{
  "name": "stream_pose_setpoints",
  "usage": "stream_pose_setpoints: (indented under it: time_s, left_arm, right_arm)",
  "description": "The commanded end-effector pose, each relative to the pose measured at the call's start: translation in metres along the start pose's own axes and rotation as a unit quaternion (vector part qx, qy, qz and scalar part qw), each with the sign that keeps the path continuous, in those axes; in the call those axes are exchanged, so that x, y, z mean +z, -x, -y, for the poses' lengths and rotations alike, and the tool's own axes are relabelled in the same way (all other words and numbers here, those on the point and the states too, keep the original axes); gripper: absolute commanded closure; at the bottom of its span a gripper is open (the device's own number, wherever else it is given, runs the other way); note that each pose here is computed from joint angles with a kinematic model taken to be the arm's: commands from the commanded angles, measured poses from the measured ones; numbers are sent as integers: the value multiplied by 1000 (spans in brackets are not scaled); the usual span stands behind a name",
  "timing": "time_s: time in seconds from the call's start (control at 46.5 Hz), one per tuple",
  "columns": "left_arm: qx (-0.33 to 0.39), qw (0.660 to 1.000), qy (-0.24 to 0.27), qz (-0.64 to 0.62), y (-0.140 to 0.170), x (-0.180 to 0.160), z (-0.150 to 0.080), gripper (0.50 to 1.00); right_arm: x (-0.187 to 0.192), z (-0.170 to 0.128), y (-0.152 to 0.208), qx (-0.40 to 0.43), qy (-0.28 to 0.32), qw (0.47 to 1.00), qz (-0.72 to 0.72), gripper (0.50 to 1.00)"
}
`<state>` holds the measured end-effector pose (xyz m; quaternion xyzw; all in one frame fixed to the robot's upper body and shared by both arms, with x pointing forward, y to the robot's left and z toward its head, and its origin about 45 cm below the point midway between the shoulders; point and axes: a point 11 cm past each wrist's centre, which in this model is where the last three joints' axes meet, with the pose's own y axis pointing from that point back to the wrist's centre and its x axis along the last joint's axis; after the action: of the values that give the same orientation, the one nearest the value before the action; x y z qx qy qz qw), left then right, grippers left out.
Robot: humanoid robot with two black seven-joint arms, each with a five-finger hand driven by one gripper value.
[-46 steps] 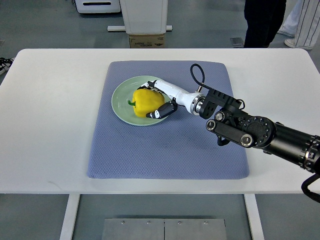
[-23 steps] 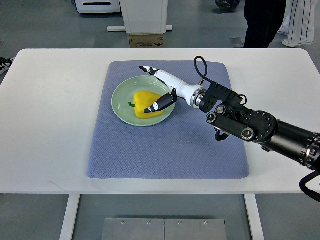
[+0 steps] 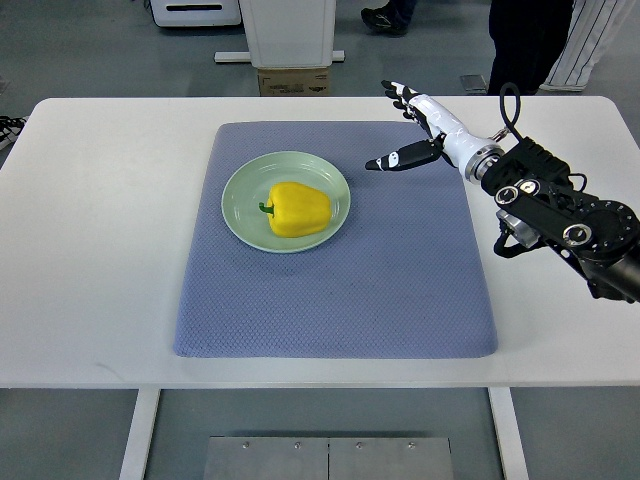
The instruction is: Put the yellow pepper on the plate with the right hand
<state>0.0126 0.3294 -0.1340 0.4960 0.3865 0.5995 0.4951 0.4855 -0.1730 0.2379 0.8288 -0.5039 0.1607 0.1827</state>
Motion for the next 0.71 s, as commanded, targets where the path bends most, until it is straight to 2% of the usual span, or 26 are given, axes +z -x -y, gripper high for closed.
stream_pose_setpoints:
  time_s: [0.0,0.323,0.688]
  left_arm:
    - [0,1000,0,0,0,0,0,500]
    - [-1,1000,0,0,0,0,0,500]
    - [-1,1000,0,0,0,0,0,500]
  right_arm:
    - [7,-4,-10,23,4,999,34,507]
    - [55,-26,-43,120,36,980,152,507]
    - [73,-31,-43,178,41,941,285,505]
